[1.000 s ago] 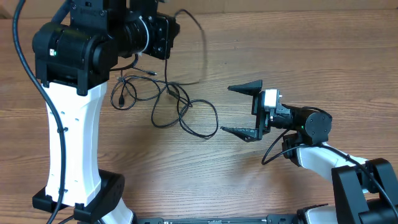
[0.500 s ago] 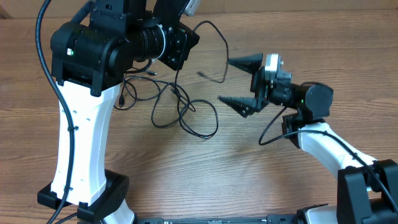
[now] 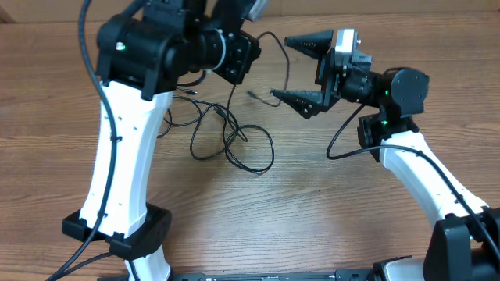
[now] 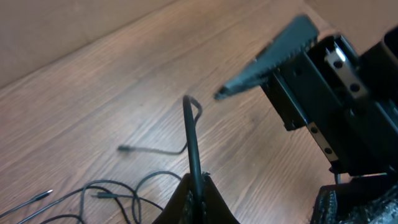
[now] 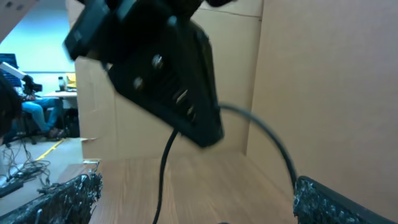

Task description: Untangle cables

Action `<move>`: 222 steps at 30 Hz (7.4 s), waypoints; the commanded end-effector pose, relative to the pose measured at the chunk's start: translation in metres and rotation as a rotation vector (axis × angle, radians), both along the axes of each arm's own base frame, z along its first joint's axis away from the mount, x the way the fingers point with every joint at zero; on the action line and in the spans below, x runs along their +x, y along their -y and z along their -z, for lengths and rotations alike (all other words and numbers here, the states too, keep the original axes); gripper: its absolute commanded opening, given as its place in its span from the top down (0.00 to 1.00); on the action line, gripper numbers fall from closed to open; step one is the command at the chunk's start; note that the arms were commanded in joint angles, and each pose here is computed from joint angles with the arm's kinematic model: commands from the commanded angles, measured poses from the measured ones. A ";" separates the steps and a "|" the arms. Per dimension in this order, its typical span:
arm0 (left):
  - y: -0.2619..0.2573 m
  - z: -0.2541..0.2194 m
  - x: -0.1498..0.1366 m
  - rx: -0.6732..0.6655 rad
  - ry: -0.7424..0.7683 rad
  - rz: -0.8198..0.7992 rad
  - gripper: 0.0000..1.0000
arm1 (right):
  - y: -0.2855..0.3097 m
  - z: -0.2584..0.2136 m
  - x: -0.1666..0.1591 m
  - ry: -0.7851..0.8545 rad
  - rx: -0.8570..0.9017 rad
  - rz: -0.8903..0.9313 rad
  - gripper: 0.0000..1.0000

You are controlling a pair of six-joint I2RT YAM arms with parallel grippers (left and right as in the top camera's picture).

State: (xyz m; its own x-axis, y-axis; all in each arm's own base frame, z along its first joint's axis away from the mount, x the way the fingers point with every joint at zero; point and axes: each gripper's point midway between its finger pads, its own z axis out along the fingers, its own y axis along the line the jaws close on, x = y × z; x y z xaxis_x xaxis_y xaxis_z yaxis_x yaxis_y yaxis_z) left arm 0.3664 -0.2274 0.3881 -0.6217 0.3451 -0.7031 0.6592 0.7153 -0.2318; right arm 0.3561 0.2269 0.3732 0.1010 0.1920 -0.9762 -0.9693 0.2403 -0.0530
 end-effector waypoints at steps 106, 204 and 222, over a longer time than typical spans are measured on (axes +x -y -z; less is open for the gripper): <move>0.034 0.005 0.041 -0.308 -0.281 -0.548 0.96 | -0.013 0.018 0.022 -0.099 -0.079 0.076 0.21; -0.037 0.017 0.070 -0.211 -0.210 -0.749 0.01 | 0.082 0.008 0.169 -0.334 0.397 0.669 0.96; -0.037 0.017 0.070 -0.211 -0.210 -0.749 0.01 | 0.193 0.092 0.218 -0.522 0.276 1.058 0.96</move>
